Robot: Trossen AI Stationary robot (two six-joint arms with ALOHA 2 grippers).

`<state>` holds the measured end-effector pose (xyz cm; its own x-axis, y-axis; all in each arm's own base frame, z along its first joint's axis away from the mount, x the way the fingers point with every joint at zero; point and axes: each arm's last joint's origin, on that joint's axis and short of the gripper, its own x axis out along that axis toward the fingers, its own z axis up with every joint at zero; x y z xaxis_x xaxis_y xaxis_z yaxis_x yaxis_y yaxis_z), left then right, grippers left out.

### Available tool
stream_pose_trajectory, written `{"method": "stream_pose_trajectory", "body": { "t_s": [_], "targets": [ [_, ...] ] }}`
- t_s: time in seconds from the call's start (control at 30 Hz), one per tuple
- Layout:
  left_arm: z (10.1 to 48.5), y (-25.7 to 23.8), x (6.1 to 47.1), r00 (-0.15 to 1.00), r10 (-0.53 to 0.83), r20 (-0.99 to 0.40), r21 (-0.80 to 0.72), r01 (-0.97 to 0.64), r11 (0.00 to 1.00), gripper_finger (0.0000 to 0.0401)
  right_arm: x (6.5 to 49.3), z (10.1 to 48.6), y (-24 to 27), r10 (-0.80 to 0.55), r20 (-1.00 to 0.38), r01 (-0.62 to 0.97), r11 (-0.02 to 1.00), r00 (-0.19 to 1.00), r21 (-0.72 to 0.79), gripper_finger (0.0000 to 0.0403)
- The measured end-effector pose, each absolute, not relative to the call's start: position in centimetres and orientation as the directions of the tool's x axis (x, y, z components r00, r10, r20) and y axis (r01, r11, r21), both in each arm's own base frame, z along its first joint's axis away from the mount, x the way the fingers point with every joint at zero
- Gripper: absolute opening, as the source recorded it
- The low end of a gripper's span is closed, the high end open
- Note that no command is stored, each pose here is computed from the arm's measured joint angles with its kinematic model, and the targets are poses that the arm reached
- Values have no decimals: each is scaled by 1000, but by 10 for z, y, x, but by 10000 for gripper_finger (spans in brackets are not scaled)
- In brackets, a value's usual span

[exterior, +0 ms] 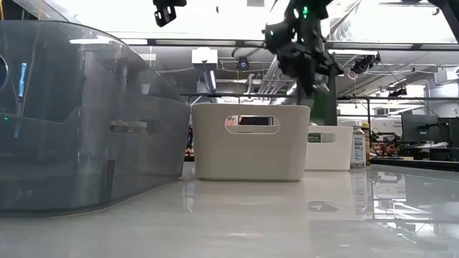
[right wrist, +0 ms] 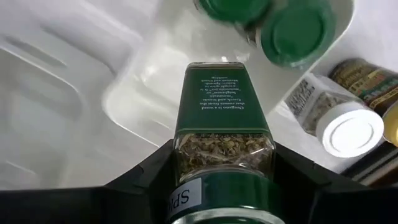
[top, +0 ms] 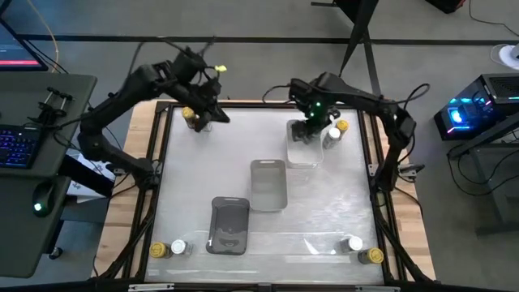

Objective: Sort spices by type
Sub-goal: Put the green seasoning bottle into the white bin

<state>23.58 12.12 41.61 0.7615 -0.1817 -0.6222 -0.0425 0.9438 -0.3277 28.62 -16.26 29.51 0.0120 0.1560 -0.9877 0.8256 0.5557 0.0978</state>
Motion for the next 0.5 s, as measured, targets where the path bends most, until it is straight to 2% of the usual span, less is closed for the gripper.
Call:
{"method": "stream_pose_trajectory", "body": {
  "t_s": [0.23, 0.4, 0.5],
  "targets": [
    [372, 85, 267, 803, -148, -578, -336, -68, 939, 0, 289, 263, -168, 134, -990, 820, 563, 37, 106, 195],
    [350, 65, 269, 797, -181, -576, -362, -51, 931, 0, 288, 241, -171, 117, -992, 859, 501, 48, 101, 195],
    [347, 59, 264, 792, -156, -591, -341, -69, 938, 0, 288, 230, -175, 108, -991, 884, 451, 85, 125, 195]
  ]
}}
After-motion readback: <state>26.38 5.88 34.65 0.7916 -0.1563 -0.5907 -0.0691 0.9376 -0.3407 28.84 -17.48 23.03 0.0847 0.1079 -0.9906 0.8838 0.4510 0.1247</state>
